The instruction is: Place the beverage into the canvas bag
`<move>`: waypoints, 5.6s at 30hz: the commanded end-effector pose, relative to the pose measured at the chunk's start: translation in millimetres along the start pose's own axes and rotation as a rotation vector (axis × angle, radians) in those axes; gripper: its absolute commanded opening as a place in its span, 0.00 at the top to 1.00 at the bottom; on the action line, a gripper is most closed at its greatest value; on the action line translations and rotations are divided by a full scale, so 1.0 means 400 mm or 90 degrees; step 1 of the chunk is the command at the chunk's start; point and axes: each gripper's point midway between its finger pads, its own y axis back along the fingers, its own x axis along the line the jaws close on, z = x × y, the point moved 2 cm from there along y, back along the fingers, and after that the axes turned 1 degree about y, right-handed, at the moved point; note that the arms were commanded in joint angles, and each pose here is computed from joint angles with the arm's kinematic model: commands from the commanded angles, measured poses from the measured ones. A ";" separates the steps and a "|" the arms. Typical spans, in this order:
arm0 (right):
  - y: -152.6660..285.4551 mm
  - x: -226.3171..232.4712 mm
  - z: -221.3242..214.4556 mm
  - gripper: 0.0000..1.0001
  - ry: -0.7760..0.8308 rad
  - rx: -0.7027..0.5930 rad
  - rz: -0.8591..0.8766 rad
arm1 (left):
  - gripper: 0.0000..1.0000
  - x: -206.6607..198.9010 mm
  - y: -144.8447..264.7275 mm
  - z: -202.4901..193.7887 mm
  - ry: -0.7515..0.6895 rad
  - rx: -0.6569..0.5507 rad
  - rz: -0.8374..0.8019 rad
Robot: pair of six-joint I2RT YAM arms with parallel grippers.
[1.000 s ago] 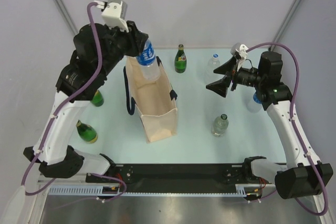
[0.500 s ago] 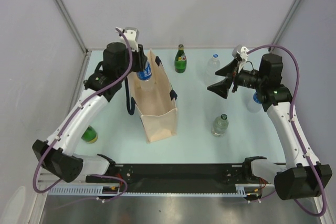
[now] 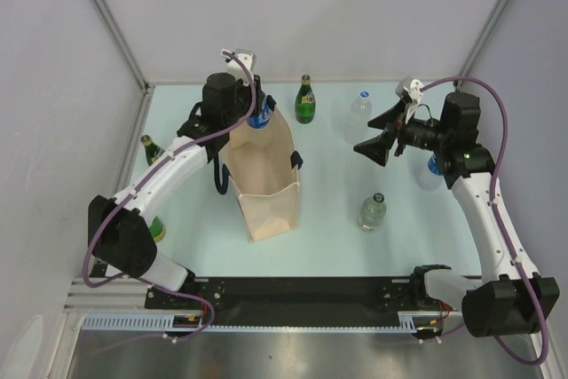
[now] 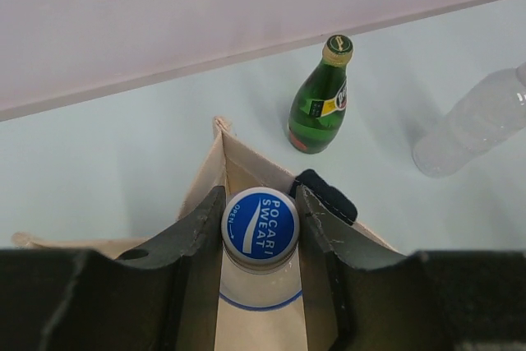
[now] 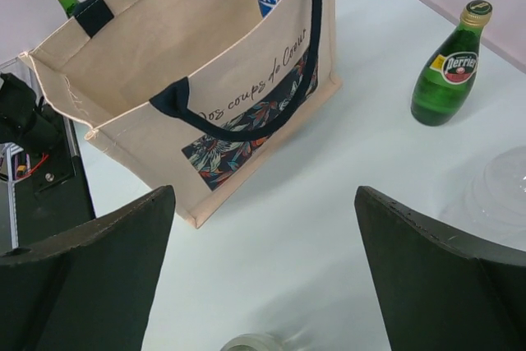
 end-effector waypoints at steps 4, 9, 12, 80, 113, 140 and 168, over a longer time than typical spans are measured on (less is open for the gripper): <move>-0.005 -0.027 0.010 0.03 0.021 -0.008 -0.007 | 1.00 0.001 -0.038 0.070 -0.010 -0.118 -0.008; -0.013 -0.041 0.006 0.03 0.017 -0.006 -0.007 | 1.00 0.015 -0.081 0.012 -0.011 -0.097 0.005; -0.017 -0.045 0.005 0.03 0.017 -0.004 -0.005 | 1.00 0.029 -0.104 -0.022 -0.008 -0.079 0.016; -0.186 -0.533 -0.069 0.17 -0.157 0.187 -0.433 | 0.00 0.095 0.497 -0.025 0.228 -0.097 0.079; -0.242 -0.534 -0.127 0.70 -0.117 0.249 -0.391 | 0.00 0.093 0.507 -0.030 0.241 -0.084 0.081; -0.219 -0.044 0.541 1.00 0.109 -0.102 -0.174 | 0.00 0.114 0.545 -0.026 0.227 -0.096 0.106; -0.468 0.274 0.405 1.00 0.156 -0.024 0.067 | 0.00 0.140 0.630 -0.054 0.224 -0.104 0.137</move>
